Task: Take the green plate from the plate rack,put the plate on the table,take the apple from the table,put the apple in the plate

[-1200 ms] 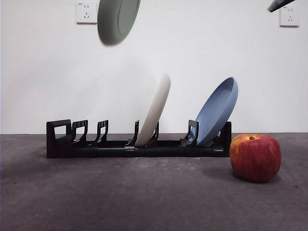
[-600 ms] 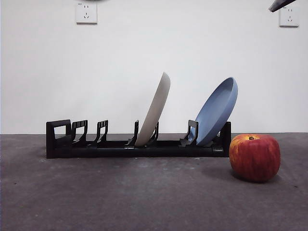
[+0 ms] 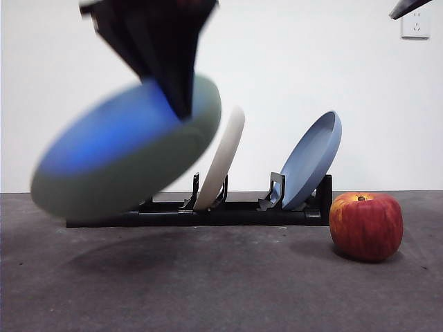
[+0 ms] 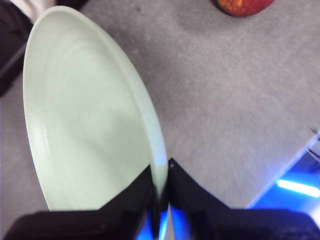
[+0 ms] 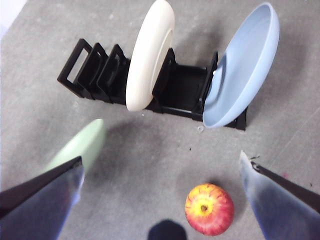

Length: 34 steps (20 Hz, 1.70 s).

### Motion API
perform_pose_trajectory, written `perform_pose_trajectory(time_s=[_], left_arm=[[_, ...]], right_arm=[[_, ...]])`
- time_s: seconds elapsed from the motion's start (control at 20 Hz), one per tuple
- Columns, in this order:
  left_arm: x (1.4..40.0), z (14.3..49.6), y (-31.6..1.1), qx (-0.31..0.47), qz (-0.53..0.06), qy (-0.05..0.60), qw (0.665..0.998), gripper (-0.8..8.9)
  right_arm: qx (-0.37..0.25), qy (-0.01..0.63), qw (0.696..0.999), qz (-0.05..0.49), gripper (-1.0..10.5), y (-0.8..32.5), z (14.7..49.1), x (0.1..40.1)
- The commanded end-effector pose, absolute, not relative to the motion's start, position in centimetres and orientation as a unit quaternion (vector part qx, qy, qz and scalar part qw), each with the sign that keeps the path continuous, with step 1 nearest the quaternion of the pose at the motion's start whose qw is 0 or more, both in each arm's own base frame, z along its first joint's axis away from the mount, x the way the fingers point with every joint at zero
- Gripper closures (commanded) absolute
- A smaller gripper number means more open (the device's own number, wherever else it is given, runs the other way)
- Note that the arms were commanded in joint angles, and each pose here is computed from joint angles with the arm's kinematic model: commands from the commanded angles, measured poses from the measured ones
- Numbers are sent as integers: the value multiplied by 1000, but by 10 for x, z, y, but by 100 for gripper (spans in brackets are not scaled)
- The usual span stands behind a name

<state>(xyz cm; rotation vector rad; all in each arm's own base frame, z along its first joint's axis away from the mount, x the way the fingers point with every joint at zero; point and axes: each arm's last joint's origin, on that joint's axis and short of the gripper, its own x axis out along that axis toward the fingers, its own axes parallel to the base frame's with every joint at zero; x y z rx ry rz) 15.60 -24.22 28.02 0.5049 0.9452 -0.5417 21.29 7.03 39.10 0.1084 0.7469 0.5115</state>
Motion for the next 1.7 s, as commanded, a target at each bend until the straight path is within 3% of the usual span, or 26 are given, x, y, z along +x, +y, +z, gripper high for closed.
perform_pose_trajectory(time_s=[0.05,0.45,0.7,0.85,1.0,1.2,1.4,1.55,1.7], left_arm=[[159,267,-249,237,-247,447,827,822],[179,202,-279,296,-208,485,796,822],[182,162,-292,291,-241,544,749,814],[183,154,-294,287,-248,554,741,813],[183,154,-295,286,-249,553,742,805],[186,154,-293,284,-245,555,743,578],[187,161,-290,277,-246,549,749,557],[184,191,-285,253,-261,519,773,557],[172,248,-268,204,-289,459,815,557]], right_arm=[[49,357,899,248,352,70,392,214],[52,362,898,246,352,70,392,213],[52,365,896,246,352,70,391,213],[52,366,896,246,352,70,391,213],[52,368,895,245,352,70,391,213],[52,368,895,245,352,70,391,213],[52,369,895,245,352,70,391,213],[52,370,895,245,352,70,391,212],[52,371,894,245,352,70,390,212]])
